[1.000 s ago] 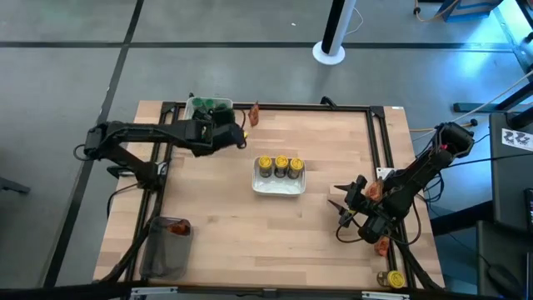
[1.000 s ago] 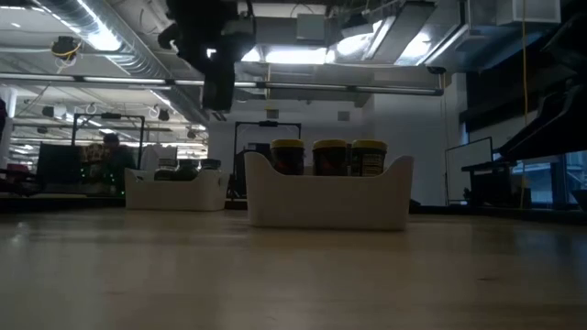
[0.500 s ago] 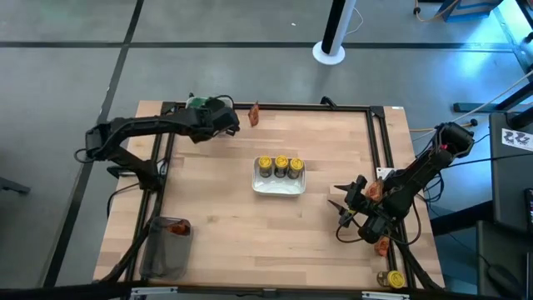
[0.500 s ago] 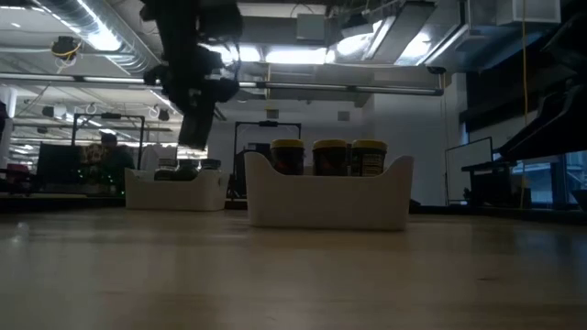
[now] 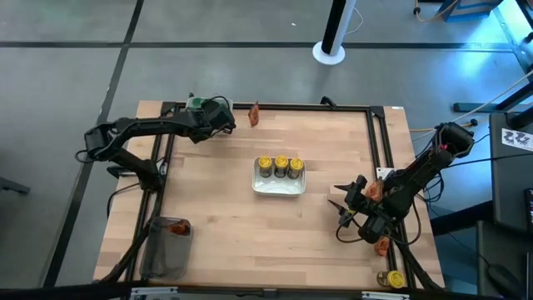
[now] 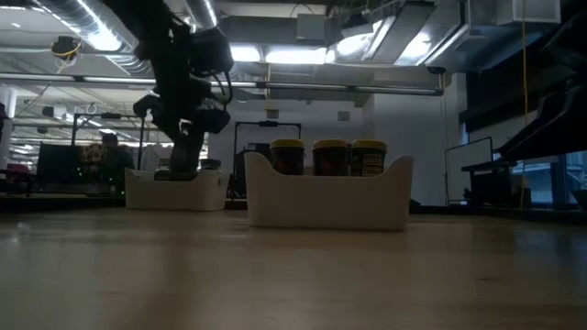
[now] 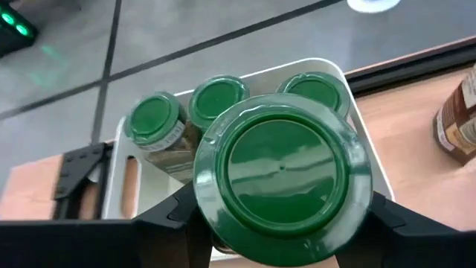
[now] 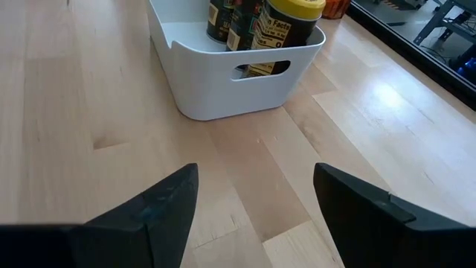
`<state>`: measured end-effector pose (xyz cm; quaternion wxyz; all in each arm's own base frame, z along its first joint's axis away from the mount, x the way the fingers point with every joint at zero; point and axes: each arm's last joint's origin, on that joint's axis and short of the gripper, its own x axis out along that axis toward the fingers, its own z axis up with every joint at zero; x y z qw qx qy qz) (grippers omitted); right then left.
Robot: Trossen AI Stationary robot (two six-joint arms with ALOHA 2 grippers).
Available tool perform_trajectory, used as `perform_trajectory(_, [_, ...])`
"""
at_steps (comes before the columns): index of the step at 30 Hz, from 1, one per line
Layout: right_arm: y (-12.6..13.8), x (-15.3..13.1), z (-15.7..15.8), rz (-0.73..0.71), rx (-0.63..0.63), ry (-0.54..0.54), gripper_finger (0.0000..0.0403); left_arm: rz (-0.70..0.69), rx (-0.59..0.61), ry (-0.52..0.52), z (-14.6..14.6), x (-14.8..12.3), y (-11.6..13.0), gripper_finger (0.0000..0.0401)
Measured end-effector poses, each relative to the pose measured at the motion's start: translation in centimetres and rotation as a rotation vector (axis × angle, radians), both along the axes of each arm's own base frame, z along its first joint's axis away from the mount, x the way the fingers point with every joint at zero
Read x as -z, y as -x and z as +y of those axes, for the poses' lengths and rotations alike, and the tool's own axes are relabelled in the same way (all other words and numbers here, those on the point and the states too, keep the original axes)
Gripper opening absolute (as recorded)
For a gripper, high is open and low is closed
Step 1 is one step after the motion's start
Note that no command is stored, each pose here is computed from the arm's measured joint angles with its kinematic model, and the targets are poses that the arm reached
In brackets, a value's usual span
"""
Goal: Sort spices by type
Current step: Put the green seasoning bottle into the top white bin
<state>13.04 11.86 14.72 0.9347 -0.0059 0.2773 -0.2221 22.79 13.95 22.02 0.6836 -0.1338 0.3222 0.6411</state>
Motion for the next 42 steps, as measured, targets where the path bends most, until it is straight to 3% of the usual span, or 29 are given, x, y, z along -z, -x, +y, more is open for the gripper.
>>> perform_trajectory(15, [0.0, 0.0, 0.0, 0.000, 0.000, 0.000, 0.0269, -0.086, -0.046, -0.005, 0.7, 4.0, 1.7, 0.0195])
perform_trajectory(33, [0.0, 0.0, 0.0, 0.000, 0.000, 0.000, 0.0269, -0.121, -0.055, -0.023, 0.4, 5.6, 2.4, 0.0197])
perform_trajectory(42, [0.0, 0.0, 0.0, 0.000, 0.000, 0.000, 0.0269, -0.120, -0.054, -0.034, 0.5, 5.6, 2.3, 0.0246])
